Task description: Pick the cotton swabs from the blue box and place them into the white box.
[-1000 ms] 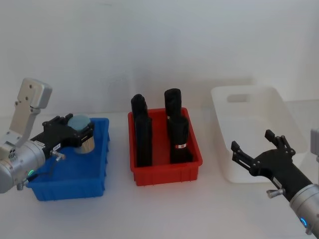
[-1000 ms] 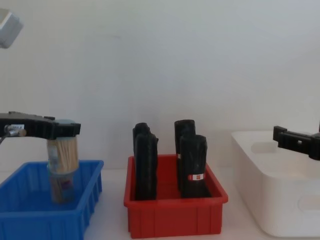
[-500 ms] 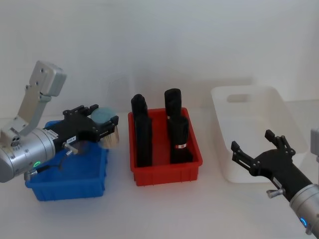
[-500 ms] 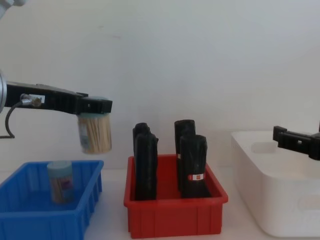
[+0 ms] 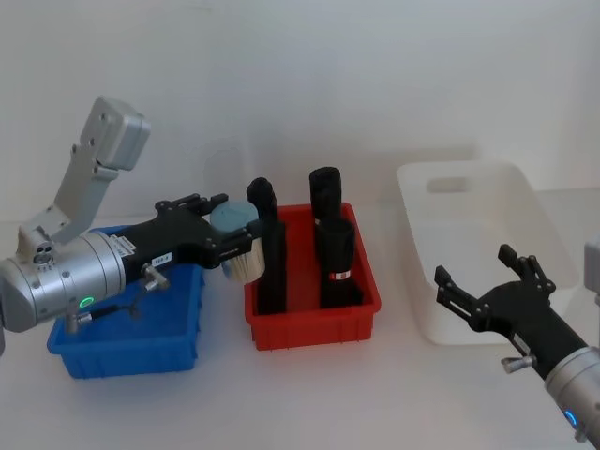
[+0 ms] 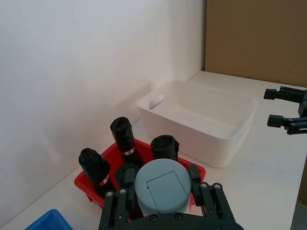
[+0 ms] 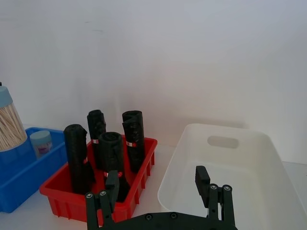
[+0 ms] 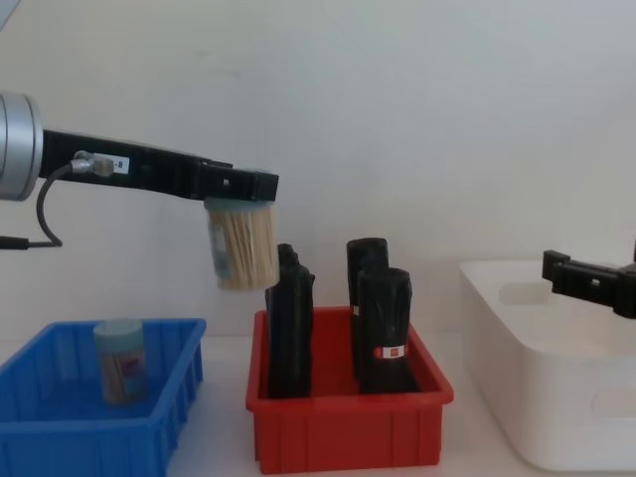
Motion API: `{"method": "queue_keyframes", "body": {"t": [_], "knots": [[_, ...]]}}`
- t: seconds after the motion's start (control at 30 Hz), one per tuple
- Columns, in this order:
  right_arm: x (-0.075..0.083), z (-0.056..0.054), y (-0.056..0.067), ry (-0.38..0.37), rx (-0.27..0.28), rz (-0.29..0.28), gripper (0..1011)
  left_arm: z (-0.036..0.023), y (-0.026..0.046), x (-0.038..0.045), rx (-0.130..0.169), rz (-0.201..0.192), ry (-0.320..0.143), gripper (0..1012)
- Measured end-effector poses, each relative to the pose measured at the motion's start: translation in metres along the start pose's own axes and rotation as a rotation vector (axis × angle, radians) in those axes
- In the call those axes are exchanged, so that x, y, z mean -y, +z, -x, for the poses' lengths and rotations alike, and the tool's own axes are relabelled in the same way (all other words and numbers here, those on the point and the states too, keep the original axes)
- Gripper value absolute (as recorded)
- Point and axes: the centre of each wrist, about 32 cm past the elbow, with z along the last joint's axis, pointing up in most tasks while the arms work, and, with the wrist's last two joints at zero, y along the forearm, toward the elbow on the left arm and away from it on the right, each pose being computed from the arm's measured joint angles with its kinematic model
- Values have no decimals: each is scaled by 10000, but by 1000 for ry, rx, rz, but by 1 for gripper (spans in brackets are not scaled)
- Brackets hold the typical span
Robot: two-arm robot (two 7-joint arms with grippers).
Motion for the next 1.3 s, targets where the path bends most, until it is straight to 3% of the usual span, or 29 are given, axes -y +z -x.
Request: {"method": "queue_keyframes", "body": {"t": [0.3,0.63,0.97,1.3], "knots": [[-3,16,29,47,14,-4,1001,29,55,15,0,6,-42,669],[-42,89,115,164,49,-5,1001,40,77,20,0,8,-60,669],[-158,238,226,305,86,-3,1001,47,86,24,-1,8,-69,669],[-396,475,334,447,121,20,1001,48,92,25,-1,9,-73,669]]}}
